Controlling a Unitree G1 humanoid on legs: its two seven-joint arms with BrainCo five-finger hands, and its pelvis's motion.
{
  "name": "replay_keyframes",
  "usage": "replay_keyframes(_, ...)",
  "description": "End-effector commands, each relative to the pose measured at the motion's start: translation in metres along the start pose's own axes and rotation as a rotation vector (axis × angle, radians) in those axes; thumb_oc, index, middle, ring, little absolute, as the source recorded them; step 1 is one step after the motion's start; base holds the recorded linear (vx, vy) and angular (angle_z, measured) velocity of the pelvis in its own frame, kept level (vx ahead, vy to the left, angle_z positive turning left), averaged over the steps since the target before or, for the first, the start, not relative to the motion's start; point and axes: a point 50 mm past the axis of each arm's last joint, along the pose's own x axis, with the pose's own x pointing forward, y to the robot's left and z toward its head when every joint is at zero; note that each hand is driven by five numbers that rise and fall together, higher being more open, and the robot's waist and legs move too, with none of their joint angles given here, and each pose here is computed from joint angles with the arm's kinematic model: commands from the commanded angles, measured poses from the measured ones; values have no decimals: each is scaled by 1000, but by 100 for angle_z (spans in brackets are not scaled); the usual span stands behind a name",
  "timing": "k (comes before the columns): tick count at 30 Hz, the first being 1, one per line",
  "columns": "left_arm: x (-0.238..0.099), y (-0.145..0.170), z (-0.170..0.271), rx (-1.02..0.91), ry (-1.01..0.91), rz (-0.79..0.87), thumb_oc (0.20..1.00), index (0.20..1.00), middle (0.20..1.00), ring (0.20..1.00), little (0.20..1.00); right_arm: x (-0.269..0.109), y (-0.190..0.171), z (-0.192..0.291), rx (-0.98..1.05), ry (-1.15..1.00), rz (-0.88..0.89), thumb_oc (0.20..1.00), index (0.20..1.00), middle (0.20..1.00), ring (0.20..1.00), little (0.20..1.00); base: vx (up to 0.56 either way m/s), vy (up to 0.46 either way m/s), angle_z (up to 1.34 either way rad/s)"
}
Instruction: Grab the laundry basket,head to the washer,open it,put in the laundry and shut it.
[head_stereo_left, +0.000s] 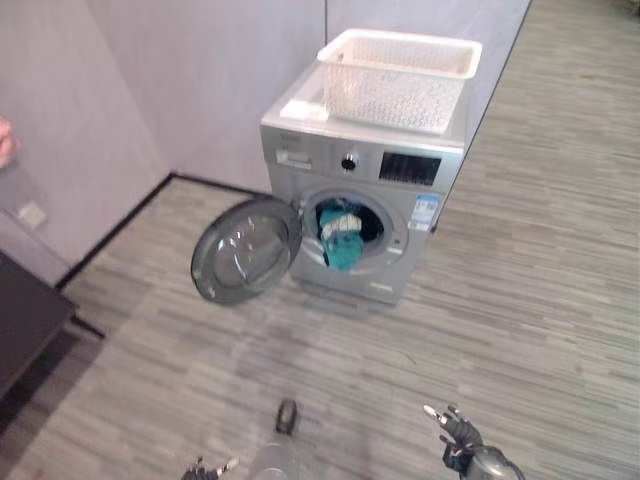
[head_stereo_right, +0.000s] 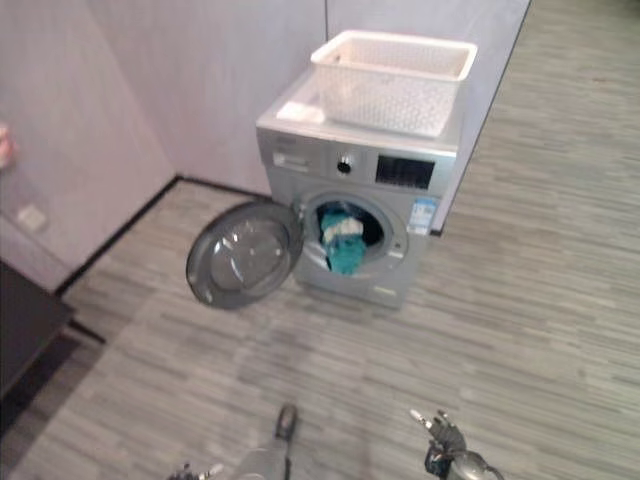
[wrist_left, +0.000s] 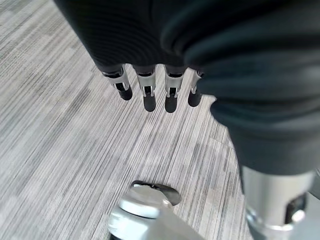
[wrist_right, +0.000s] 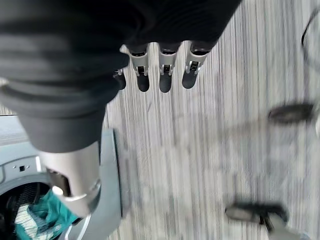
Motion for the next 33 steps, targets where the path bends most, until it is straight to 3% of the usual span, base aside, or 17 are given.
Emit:
replay_keyframes(1, 3, 8, 20, 51, -85, 5, 1000, 1000, 1000, 1000, 1000, -4, 4, -4, -18, -19, 34, 1000, 1000, 1000, 1000, 1000, 273, 243, -53)
replay_keyframes(9, 2, 5, 19, 108, -84, -26, 1000, 1000, 1000, 1000, 1000, -4, -10, -14, 9, 35, -44, 1000, 1000, 1000, 1000, 1000, 338, 235, 3)
replay_keyframes(14, 1, 7, 10, 100, -51, -12, 1000, 1000, 1000, 1000, 1000, -5, -17, -11, 43, 22, -70, 1000, 1000, 1000, 1000, 1000, 324, -70, 26)
replay_keyframes(26, 1, 1, 5, 139, -31, -11, 1000, 1000, 1000, 1000, 1000, -18, -52, -30, 82, 76, -201, 1000, 1000, 1000, 1000, 1000, 464, -245, 63)
replay_keyframes(33, 2, 6, 25, 45, -113, 20, 1000, 1000, 1000, 1000, 1000, -14, -62, 11, 149, -100, -257, 1000, 1000, 1000, 1000, 1000, 267, -347, 16)
